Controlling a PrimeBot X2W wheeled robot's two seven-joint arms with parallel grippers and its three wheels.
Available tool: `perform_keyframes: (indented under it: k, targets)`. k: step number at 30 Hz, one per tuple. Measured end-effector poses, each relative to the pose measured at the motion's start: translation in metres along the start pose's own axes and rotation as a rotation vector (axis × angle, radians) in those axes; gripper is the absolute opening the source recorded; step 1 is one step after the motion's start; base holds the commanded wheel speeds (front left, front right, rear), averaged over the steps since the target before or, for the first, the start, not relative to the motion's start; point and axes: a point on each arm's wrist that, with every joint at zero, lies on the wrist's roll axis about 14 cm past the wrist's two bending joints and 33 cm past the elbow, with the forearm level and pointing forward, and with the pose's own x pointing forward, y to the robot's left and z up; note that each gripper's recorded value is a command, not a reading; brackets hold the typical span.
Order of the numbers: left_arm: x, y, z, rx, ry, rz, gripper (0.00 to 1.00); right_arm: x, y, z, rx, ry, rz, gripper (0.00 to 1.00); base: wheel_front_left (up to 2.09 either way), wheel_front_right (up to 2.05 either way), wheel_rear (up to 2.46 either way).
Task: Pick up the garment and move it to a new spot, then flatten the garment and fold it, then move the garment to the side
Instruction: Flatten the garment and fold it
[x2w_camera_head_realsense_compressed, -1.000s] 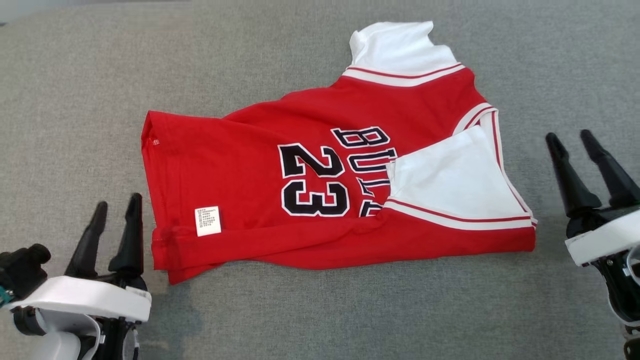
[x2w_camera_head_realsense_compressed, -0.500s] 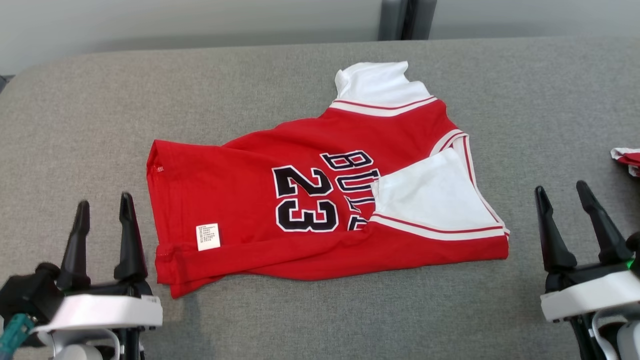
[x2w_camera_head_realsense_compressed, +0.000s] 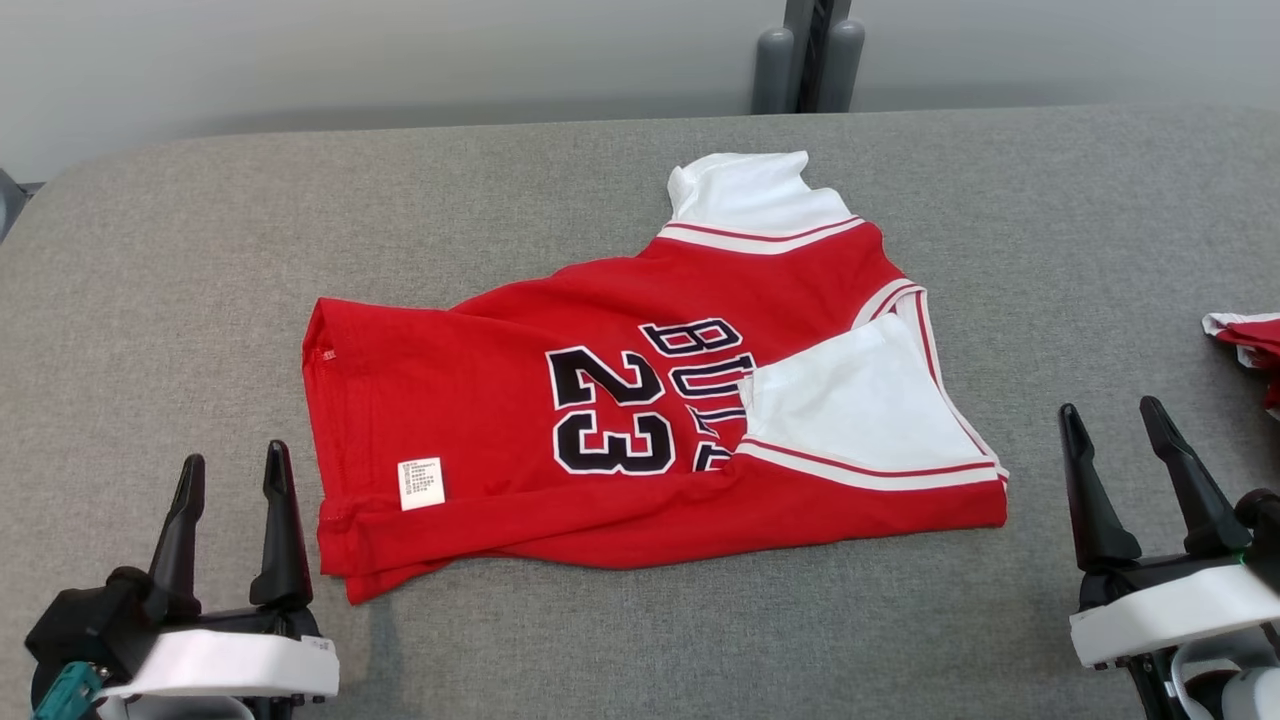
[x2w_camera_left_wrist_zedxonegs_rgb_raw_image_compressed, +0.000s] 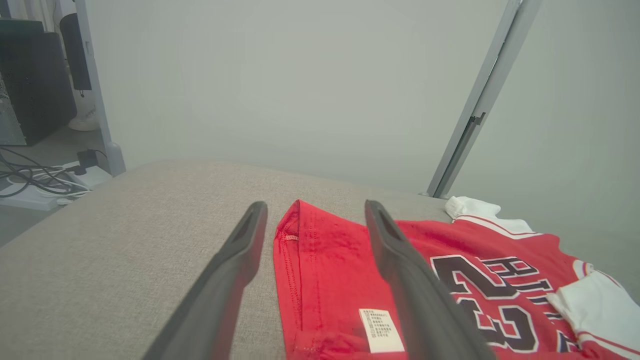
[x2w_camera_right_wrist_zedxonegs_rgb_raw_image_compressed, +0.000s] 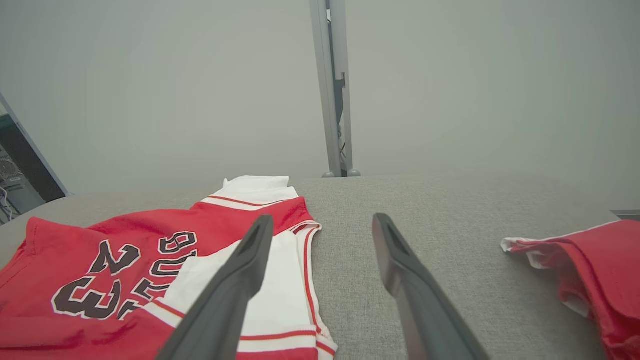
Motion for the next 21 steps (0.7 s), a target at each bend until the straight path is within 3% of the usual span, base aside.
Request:
perform_keyframes:
  k: [6, 15, 21]
  targets:
    - [-0.008, 0.001, -0.033, 0.0, 0.102, -0.006, 1.0, 0.0, -0.003, -0.021, 0.004, 0.08, -0.008, 1.0, 0.0, 0.0, 0.0]
    - [-0.053, 0.01, -0.121, -0.08, 0.399, 0.041, 1.0, 0.003, -0.003, -0.078, 0.032, 0.251, -0.007, 1.0, 0.0, 0.0, 0.0]
    - [-0.042, 0.011, -0.138, -0.159, 0.445, 0.057, 1.0, 0.014, 0.003, -0.103, 0.055, 0.327, 0.015, 1.0, 0.0, 0.0, 0.0]
